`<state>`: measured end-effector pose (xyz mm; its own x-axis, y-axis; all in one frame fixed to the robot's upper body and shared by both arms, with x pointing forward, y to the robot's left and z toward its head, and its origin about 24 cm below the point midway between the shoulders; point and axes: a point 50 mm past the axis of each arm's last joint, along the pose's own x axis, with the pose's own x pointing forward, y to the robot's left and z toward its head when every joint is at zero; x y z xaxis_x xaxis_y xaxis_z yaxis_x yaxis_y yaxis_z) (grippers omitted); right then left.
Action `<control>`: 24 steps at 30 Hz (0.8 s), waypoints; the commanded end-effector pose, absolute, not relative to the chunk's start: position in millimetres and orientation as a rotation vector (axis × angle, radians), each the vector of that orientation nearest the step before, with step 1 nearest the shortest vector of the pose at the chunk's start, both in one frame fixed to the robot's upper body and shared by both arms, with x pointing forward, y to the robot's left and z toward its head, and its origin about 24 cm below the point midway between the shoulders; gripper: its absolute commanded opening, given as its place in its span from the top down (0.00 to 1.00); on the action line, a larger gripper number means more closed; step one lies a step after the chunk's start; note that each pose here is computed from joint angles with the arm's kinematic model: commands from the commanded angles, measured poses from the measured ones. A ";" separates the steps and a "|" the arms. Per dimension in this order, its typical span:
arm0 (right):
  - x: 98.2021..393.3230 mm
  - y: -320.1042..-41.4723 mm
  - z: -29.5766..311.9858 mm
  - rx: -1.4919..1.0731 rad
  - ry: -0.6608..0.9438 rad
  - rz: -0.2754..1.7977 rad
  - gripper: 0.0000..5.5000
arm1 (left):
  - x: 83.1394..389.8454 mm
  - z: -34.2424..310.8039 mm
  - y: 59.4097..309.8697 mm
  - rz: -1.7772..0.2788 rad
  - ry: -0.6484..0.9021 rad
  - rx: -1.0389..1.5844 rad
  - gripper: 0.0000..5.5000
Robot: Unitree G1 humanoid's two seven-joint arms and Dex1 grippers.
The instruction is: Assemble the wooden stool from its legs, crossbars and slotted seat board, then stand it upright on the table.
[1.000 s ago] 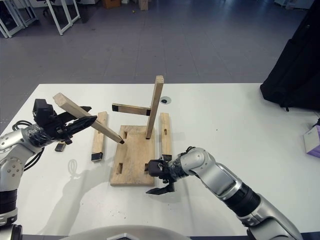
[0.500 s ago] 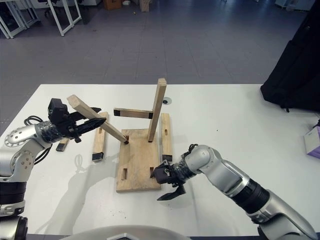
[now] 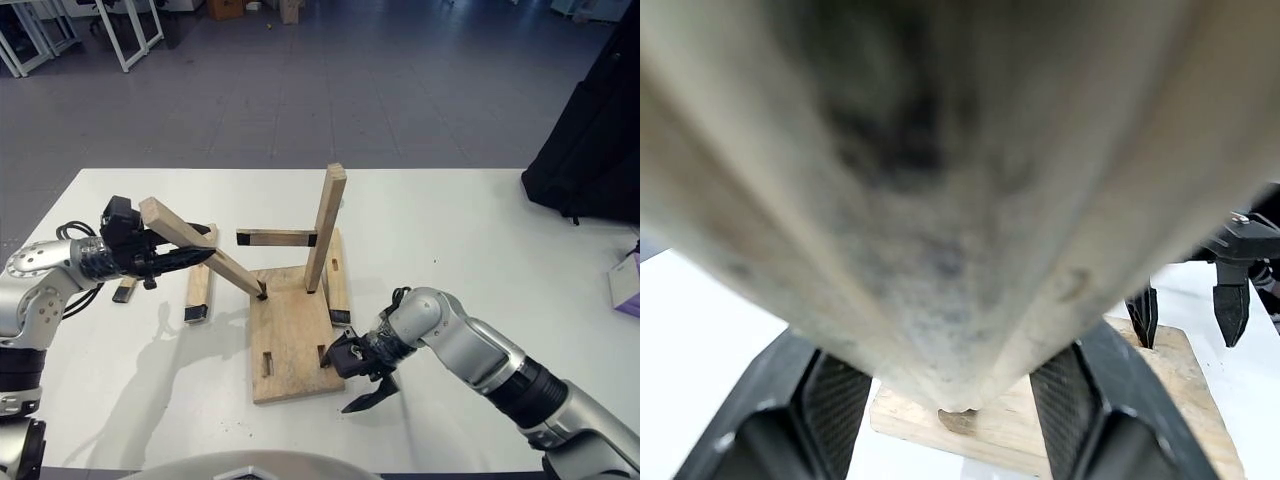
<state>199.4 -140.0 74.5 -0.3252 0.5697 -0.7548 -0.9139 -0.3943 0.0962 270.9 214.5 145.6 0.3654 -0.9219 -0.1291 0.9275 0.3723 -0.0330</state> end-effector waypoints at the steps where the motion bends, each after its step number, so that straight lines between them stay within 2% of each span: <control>1: 181.0 -155.3 46.1 -0.736 0.873 1.903 0.25 | 276.9 145.2 215.6 -1.205 0.224 0.097 0.63; 8: 181.7 -151.4 44.6 -0.732 0.859 1.899 0.25 | 283.2 149.0 220.7 -1.244 0.293 0.218 0.63; 18: 187.5 -149.5 42.9 -0.723 0.842 1.869 0.25 | 276.1 120.8 220.3 -1.200 0.372 0.355 0.63; 24: 193.5 -152.3 44.4 -0.711 0.849 1.860 0.25 | 272.0 119.0 218.1 -1.254 0.401 0.301 0.63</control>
<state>202.9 -137.7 72.3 -0.3357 0.5779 -0.7439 -0.9132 -0.3934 0.1065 278.3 202.0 149.0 0.2533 -0.9262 -0.2791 0.9666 0.2306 0.1122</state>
